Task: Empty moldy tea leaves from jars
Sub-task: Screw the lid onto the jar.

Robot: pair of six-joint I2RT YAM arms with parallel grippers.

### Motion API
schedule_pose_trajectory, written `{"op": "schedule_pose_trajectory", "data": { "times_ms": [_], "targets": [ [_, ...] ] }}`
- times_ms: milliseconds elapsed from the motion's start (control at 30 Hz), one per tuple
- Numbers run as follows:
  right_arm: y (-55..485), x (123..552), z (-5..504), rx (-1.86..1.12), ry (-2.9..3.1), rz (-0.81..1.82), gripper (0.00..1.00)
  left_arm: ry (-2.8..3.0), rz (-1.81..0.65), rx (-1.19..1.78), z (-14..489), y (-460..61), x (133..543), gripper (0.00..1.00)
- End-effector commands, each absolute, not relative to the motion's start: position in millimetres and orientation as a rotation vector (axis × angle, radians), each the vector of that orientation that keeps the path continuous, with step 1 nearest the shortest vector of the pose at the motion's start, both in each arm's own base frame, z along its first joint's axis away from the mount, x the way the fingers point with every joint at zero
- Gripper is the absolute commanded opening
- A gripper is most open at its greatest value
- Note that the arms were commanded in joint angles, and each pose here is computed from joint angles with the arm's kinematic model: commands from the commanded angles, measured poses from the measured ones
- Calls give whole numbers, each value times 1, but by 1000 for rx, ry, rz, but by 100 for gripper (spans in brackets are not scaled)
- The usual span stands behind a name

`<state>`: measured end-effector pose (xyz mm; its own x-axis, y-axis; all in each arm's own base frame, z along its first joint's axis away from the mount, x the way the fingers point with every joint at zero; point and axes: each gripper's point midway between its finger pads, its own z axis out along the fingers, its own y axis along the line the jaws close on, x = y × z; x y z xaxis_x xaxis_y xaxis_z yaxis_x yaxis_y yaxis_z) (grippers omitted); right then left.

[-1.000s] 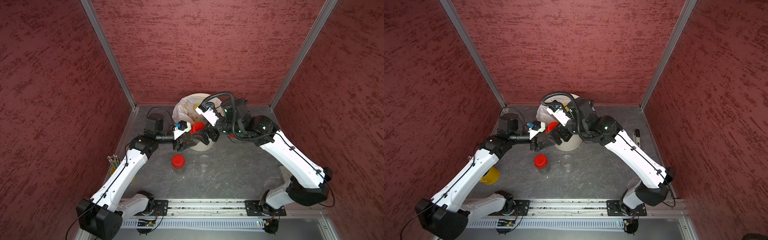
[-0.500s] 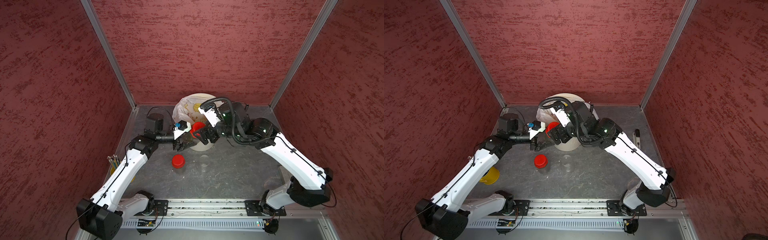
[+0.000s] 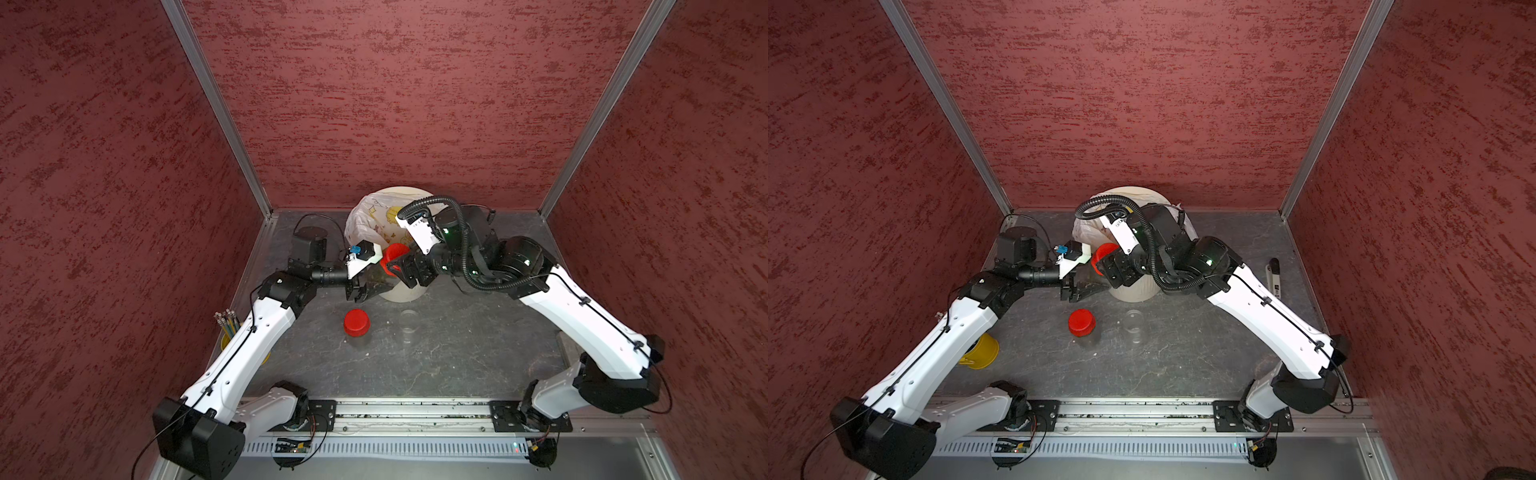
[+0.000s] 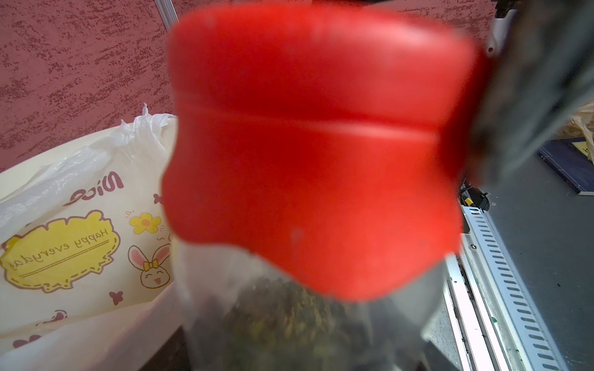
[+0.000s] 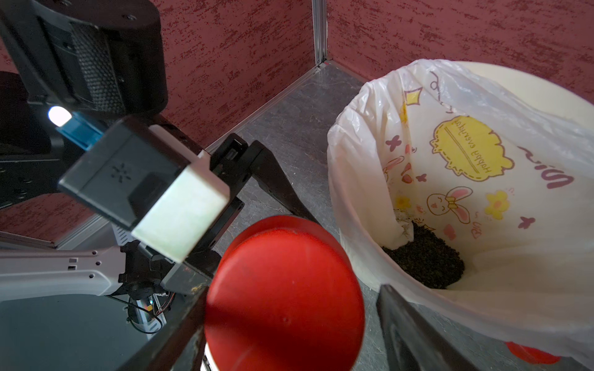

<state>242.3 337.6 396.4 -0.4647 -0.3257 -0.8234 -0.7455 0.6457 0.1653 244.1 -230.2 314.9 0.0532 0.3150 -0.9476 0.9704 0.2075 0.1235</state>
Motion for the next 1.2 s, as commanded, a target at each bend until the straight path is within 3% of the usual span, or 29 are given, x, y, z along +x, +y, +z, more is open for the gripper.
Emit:
{"op": "schedule_pose_trajectory", "data": {
  "times_ms": [0, 133, 400, 800, 1000, 1167],
  "targets": [
    [341, 247, 395, -827, 2061, 643, 79, 1404, -801, 1295, 334, -229, 240, 62],
    [342, 246, 392, -844, 2063, 638, 74, 1406, -800, 1294, 334, -229, 240, 62],
    [341, 245, 387, -928, 2028, 599, 54, 1405, -802, 1296, 334, -230, 240, 62],
    [340, 225, 405, -1318, 1670, 594, 48, 1403, -828, 1305, 335, -230, 237, 62],
    [342, 233, 411, -1417, 1601, 568, 56, 1387, -842, 1312, 338, -231, 232, 62],
    [345, 231, 419, -1445, 1557, 572, 73, 1385, -852, 1317, 338, -232, 231, 62]
  ]
}}
